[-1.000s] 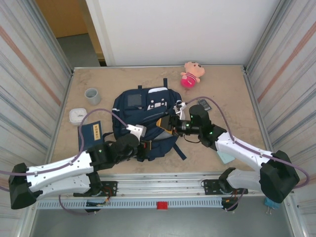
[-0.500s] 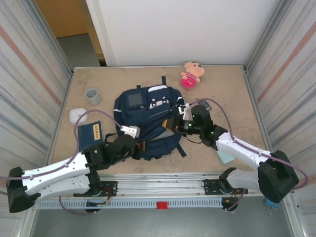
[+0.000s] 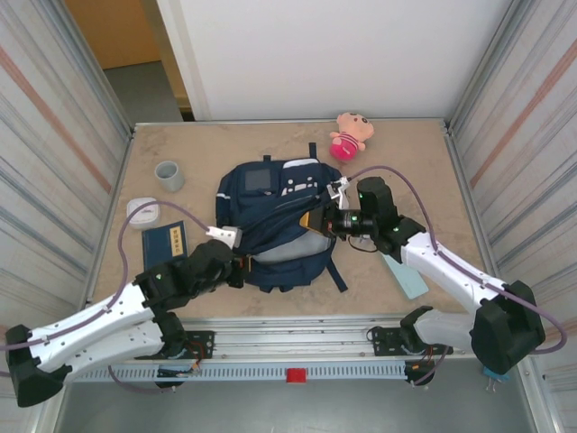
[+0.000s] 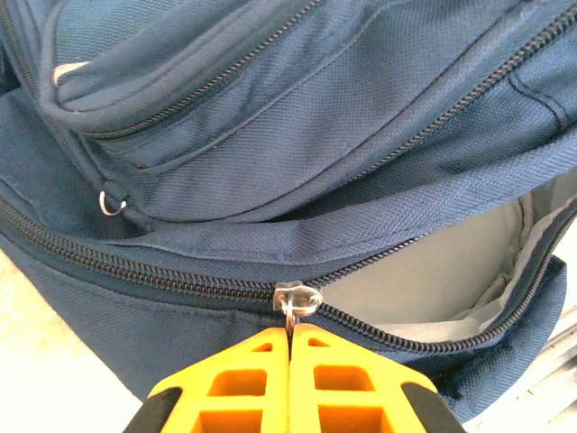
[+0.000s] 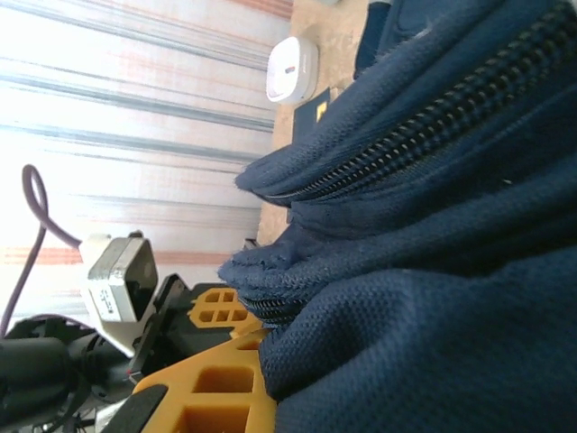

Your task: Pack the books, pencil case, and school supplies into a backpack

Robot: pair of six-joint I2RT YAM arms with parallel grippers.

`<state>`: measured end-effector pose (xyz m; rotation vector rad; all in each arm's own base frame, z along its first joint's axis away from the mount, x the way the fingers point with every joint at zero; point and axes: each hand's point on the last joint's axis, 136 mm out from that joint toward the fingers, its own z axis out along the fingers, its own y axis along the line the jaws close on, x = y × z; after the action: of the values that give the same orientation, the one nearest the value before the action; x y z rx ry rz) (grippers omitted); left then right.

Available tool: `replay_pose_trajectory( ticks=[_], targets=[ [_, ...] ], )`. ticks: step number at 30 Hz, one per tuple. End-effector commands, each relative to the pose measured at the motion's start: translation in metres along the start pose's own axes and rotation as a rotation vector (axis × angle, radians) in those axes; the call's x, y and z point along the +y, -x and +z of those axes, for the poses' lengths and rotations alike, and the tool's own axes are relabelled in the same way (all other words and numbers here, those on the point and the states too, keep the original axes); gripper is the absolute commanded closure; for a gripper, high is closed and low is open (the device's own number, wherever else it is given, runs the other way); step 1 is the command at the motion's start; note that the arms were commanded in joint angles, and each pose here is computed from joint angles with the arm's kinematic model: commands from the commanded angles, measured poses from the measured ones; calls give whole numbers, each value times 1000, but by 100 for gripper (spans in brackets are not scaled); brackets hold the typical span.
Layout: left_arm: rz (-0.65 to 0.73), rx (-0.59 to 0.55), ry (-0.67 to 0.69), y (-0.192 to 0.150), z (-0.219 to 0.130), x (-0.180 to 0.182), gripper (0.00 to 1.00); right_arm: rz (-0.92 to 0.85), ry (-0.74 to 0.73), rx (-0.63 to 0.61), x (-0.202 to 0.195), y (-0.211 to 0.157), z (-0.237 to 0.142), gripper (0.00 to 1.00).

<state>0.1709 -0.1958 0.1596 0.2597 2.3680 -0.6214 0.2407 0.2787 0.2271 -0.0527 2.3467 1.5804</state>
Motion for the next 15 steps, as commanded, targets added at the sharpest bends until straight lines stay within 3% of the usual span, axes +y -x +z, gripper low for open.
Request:
replay_pose_trajectory(
  ticks=[1,5,15],
  targets=[
    [53,47,-127,-10,4,-17,100,-128,62,15,27,10,-6,100],
    [-28,67,-285,-5,5,-44,100,-232,-4,33,18,8,0,100],
    [-106,253,-292,-21,6,-38,100,-378,-3,126,2,2,-7,100]
  ],
)
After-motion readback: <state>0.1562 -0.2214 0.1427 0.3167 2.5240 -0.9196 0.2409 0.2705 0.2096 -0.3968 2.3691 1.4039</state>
